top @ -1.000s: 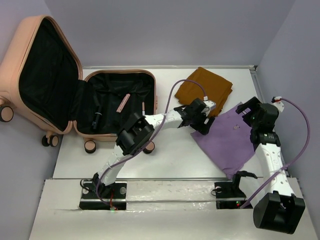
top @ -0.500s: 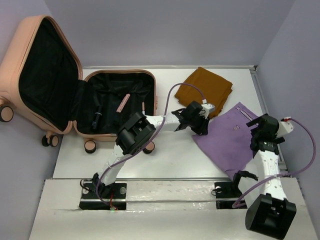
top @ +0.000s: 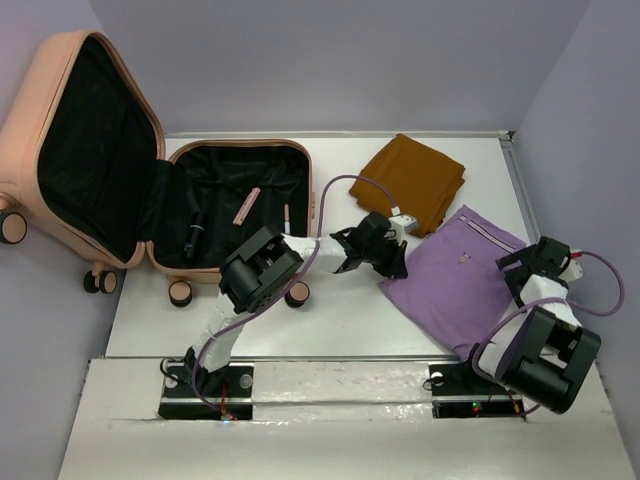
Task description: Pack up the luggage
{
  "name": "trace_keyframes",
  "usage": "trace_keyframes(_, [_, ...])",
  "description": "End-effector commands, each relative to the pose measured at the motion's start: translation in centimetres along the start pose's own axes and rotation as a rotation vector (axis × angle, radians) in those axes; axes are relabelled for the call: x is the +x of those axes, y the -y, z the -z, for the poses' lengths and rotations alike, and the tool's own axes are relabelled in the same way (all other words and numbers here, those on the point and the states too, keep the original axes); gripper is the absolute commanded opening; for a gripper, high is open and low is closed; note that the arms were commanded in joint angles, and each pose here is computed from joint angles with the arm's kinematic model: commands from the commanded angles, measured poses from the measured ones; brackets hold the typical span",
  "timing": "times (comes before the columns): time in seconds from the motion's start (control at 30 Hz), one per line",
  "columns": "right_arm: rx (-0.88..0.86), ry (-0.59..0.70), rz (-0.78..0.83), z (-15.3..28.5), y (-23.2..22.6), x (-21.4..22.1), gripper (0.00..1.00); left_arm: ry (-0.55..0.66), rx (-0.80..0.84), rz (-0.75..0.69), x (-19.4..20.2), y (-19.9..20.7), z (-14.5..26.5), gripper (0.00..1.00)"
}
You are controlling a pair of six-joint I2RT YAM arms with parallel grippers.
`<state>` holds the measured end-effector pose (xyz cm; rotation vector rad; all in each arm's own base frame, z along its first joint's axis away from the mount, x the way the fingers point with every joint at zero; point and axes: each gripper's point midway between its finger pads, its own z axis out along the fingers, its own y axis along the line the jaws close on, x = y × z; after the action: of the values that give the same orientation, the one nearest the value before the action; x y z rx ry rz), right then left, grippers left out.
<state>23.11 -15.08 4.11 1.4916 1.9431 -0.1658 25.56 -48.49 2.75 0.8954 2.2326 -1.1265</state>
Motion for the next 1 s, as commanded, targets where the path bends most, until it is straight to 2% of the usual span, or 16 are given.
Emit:
trace_keyframes(0.0, [-0.164, -0.063, 0.035, -0.4, -3.3, 0.3, 1.00, -0.085, -0.043, 0.026, 2.7, -1.1, 1.1, 0.06])
trace_keyframes(0.17, [-0.162, -0.167, 0.006, -1.6, -3.4, 2.6, 0.94, -0.086, -0.040, 0.023, 2.7, -1.1, 1.0, 0.06])
trace_keyframes(0.2, [-0.165, -0.188, 0.000, -2.0, -3.5, 3.0, 0.85, -0.084, -0.037, 0.018, 2.6, -1.0, 1.0, 0.06])
trace_keyframes(0.37, [-0.201, -0.253, -0.027, -2.6, -4.3, 4.3, 0.69, -0.075, -0.021, 0.011, 2.0, -0.6, 1.1, 0.06])
trace_keyframes(0.47, [-0.221, -0.267, -0.015, -2.7, -4.8, 4.3, 0.47, -0.075, -0.016, 0.011, 2.0, -0.5, 0.9, 0.06])
trace_keyframes(0.53, [-0.231, -0.259, -0.006, -2.6, -4.8, 4.2, 0.41, -0.075, -0.016, 0.007, 2.0, -0.5, 0.9, 0.06])
trace_keyframes(0.57, [-0.239, -0.257, -0.003, -2.6, -5.0, 4.2, 0.30, -0.075, -0.014, 0.008, 2.0, -0.5, 0.9, 0.06])
trace_keyframes(0.63, [-0.257, -0.253, -0.001, -2.4, -5.1, 4.2, 0.25, -0.074, -0.007, 0.007, 1.8, -0.3, 0.8, 0.06])
trace_keyframes(0.67, [-0.283, -0.230, -0.008, -2.3, -5.6, 3.8, 0.20, -0.075, -0.005, 0.010, 1.9, -0.3, 0.8, 0.06])
trace_keyframes(0.7, [-0.321, -0.212, -0.007, -1.6, -6.1, 3.5, 0.10, -0.069, -0.001, 0.009, 1.7, -0.1, 0.8, 0.06])
trace_keyframes(0.73, [-0.348, -0.189, -0.008, -1.4, -6.3, 3.3, 0.07, -0.068, 0.002, 0.008, 1.6, 0.0, 0.7, 0.06])
trace_keyframes(0.87, [-0.501, -0.019, -0.005, 2.0, -8.1, 0.5, 0.07, -0.059, 0.032, 0.003, 1.3, 1.3, 0.7, 0.06])
trace_keyframes(0.9, [-0.565, 0.058, -0.008, 4.1, -9.0, -1.1, 0.07, -0.046, 0.048, 0.005, 0.9, 1.8, 0.8, 0.06])
trace_keyframes(0.97, [-0.641, 0.126, -0.007, 6.6, -10.1, -2.6, 0.07, -0.034, 0.086, -0.002, 0.3, 3.4, 0.8, 0.06])
